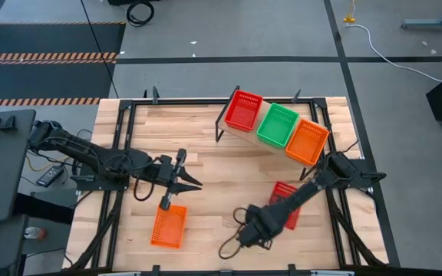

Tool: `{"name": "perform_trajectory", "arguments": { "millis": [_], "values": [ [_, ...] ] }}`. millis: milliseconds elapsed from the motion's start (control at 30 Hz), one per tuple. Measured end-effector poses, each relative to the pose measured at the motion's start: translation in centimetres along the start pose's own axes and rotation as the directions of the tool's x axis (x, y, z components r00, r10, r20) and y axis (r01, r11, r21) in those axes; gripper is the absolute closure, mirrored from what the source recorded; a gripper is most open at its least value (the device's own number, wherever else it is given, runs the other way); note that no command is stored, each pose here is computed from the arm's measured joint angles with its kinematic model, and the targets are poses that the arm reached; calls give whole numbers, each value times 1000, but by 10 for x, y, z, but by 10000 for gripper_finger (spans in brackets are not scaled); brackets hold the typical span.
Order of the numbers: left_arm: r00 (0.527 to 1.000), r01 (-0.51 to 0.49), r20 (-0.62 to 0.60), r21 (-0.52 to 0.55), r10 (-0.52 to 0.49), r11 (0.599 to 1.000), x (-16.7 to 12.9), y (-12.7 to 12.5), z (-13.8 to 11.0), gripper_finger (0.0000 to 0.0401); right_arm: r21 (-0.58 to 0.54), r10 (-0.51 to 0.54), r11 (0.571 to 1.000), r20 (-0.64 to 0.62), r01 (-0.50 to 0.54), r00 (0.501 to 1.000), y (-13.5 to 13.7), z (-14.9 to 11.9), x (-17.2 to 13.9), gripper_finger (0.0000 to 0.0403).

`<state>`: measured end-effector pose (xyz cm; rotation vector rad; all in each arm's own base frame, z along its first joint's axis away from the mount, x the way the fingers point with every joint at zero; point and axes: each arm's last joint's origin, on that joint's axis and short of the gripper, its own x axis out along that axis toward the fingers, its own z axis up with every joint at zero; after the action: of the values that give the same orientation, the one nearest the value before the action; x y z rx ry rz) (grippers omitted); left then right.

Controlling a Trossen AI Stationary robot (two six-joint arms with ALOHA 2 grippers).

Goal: Stack baskets on shelf by color
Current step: Stack the red bin on the stacked red bins on the shelf

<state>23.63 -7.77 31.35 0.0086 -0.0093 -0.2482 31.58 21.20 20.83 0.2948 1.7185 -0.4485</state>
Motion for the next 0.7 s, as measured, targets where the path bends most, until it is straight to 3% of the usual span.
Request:
{"name": "perform_trajectory", "arguments": {
  "millis": [200, 400, 500, 700],
  "values": [
    [999, -22, -27, 16, 23, 1000, -26, -7, 12, 349, -38, -46, 998, 97, 50, 994, -29, 31, -50, 392],
    [991, -98, -85, 60, 103, 993, -44, -11, 13, 349, -85, 31, 996, 246, -10, 969, -58, 64, -93, 392],
    [987, -131, -84, 67, 137, 989, -48, -11, 15, 349, -91, 30, 996, 324, 0, 945, -75, 80, -110, 392],
    [988, -129, -76, 79, 135, 989, -50, -14, 16, 349, -71, -65, 991, 482, 113, 874, -111, 104, -137, 392]
  ]
}}
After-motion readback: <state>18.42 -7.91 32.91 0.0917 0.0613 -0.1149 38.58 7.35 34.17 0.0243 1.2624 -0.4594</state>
